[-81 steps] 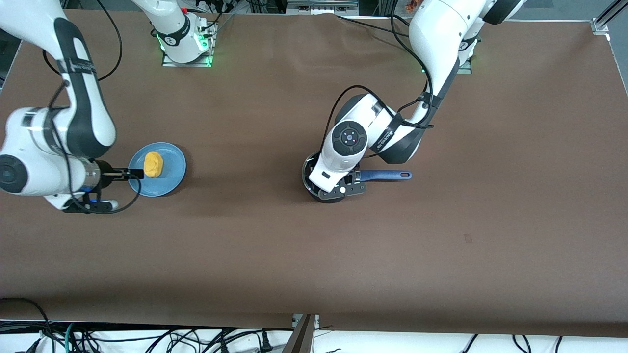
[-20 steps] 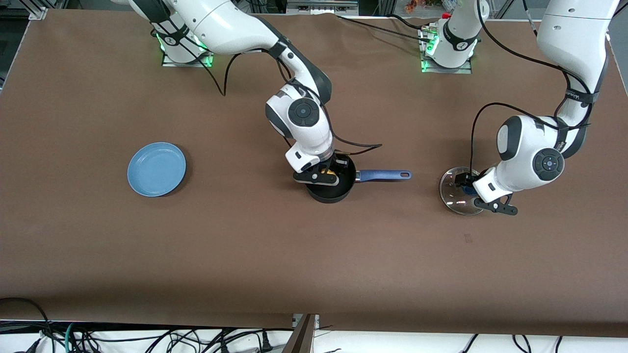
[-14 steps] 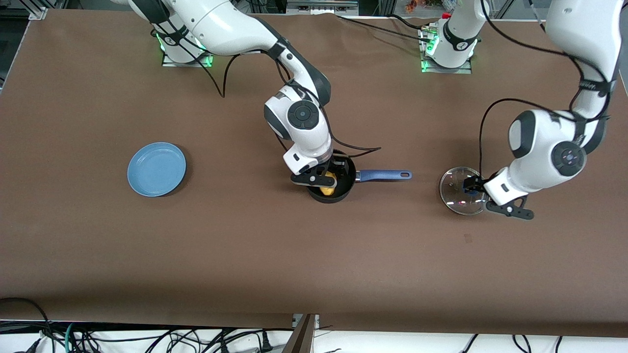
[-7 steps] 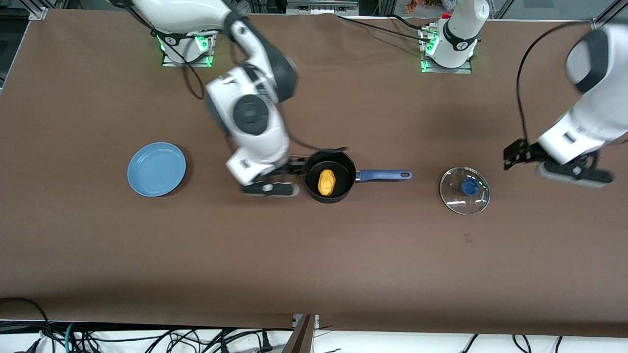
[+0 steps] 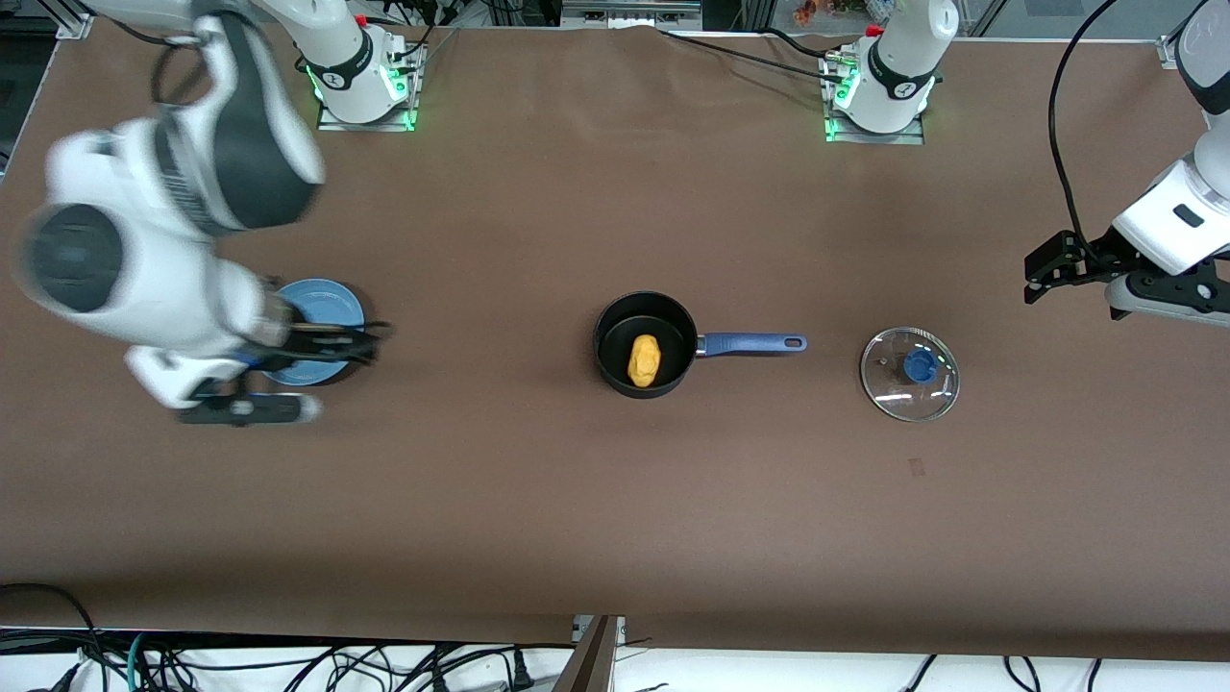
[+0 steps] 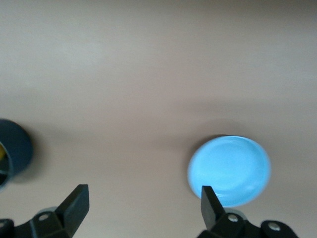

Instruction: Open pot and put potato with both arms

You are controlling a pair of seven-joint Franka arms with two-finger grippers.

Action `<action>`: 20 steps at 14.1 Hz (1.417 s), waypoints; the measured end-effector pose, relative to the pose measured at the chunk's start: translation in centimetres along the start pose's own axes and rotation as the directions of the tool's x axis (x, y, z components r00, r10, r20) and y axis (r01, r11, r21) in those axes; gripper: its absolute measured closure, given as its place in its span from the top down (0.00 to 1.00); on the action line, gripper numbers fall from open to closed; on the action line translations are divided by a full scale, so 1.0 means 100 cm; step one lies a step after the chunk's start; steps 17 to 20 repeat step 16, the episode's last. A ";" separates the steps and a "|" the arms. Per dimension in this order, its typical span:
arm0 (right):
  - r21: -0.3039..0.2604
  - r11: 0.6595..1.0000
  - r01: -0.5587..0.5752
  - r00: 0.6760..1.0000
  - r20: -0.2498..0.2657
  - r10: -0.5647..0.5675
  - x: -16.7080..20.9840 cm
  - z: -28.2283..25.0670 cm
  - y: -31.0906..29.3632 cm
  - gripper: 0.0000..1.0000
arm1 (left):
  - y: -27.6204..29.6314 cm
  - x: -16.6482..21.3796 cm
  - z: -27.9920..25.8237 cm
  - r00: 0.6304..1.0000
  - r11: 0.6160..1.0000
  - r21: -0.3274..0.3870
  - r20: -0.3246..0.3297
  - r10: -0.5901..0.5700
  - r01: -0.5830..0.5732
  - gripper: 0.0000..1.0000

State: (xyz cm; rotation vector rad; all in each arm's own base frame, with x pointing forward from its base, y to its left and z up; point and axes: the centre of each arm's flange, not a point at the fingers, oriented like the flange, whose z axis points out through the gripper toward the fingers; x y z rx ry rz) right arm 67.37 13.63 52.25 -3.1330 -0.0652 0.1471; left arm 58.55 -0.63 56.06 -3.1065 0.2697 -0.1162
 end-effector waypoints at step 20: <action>-0.044 0.999 0.017 0.999 -0.028 -0.018 -0.107 -0.084 0.131 1.00 | 0.026 -0.008 -0.016 0.997 0.998 -0.015 0.048 -0.054 0.055 1.00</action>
